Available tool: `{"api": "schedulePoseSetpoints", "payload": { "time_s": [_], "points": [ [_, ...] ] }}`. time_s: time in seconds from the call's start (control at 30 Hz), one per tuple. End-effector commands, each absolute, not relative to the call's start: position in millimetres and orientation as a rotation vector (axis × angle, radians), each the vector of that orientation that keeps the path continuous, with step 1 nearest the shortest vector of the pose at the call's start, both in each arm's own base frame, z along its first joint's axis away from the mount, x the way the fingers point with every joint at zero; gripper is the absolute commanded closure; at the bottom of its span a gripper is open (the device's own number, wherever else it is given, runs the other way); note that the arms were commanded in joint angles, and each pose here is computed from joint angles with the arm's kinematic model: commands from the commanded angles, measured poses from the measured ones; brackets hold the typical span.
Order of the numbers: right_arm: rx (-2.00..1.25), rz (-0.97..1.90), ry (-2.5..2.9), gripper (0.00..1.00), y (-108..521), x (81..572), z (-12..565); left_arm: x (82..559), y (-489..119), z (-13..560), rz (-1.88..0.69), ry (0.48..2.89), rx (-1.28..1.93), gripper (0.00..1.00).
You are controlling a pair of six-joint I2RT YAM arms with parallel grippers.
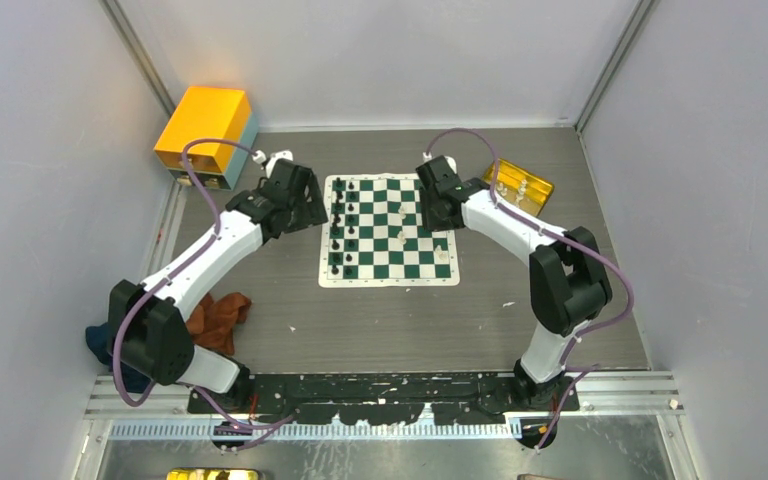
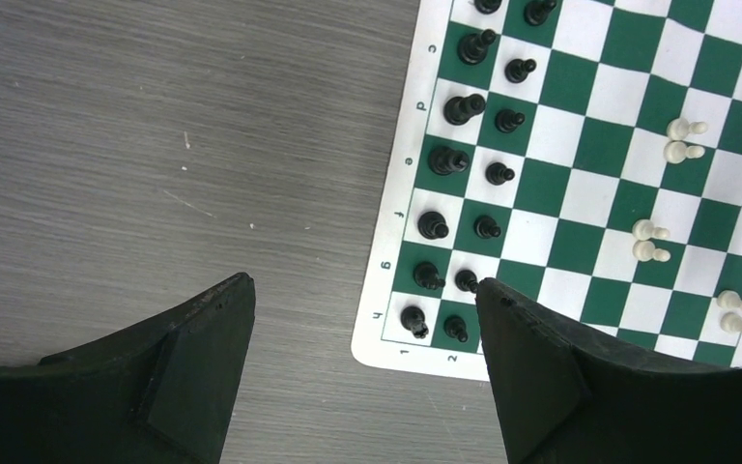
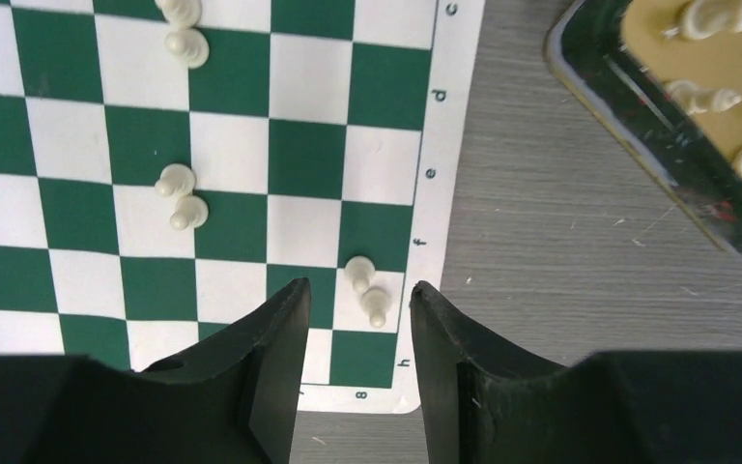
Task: Set up the chess pieces on the board
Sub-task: Pick up the chess piece from the chessboard.
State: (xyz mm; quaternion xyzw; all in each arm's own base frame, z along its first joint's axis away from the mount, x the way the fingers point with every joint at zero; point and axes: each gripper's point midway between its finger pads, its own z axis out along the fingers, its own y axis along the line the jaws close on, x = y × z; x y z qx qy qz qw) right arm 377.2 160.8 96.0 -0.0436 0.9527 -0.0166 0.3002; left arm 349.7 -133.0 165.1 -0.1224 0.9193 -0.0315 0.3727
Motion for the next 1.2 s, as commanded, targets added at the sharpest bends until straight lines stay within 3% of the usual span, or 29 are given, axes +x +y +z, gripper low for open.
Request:
{"api": "schedulePoseSetpoints", "payload": {
  "time_s": [0.0, 0.83, 1.0, 1.17],
  "points": [
    [-0.112, -0.018, 2.552, 0.52, 169.0, 370.3, 84.7, 351.4, -131.8, 176.5, -0.124, 2.310, -0.312, 0.15],
    [-0.139, -0.003, 2.610, 0.57, 174.2, 364.7, 41.3, 343.3, -123.8, 171.9, -0.094, 2.314, -0.331, 0.16],
    [-0.144, -0.008, 2.616, 0.61, 175.0, 366.0, 38.1, 344.0, -123.6, 171.3, -0.090, 2.314, -0.330, 0.16],
    [-0.145, -0.011, 2.613, 0.72, 174.9, 367.7, 38.1, 345.0, -123.4, 170.8, -0.086, 2.315, -0.330, 0.16]
  ]
}}
